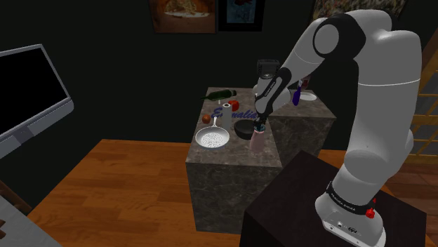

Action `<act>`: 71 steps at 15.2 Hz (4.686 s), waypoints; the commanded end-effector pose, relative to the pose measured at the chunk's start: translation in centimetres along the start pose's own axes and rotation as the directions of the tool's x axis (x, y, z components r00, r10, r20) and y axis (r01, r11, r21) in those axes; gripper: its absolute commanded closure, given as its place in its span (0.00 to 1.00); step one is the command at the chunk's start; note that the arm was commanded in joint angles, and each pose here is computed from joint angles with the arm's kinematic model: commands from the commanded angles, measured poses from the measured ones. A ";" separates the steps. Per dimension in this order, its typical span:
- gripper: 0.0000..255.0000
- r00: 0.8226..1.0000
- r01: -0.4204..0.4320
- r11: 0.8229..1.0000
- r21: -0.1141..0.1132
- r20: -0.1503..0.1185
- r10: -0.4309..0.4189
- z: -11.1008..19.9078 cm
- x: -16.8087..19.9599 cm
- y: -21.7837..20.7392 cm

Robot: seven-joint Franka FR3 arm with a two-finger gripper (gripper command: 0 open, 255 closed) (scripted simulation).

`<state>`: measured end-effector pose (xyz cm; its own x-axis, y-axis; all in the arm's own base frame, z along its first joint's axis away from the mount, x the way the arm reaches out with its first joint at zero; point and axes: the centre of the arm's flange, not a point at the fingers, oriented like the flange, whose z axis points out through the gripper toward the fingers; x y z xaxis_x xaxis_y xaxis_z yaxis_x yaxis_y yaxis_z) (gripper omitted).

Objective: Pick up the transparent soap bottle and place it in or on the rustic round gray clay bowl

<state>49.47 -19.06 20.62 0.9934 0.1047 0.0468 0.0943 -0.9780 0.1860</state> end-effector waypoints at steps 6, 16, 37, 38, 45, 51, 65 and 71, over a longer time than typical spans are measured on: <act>1.00 1.000 0.001 1.000 0.001 0.001 -0.001 0.0 0.0 -0.1; 1.00 1.000 0.001 1.000 0.001 0.001 -0.001 -5.1 0.2 0.9; 1.00 1.000 0.001 1.000 0.001 0.001 -0.001 -16.0 0.8 3.0; 1.00 1.000 0.001 1.000 0.001 0.001 -0.001 -16.5 0.8 3.1; 1.00 1.000 0.001 1.000 0.001 0.001 -0.001 -20.0 6.8 7.2; 1.00 1.000 0.001 1.000 0.001 0.001 -0.001 -23.2 12.8 11.2; 1.00 1.000 0.001 1.000 0.001 0.001 -0.001 -17.9 14.2 11.2; 1.00 1.000 0.001 1.000 0.001 0.001 -0.001 -14.8 14.0 10.6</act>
<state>63.48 -25.40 38.26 0.9934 0.1056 0.0446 0.0957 -0.9781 0.1850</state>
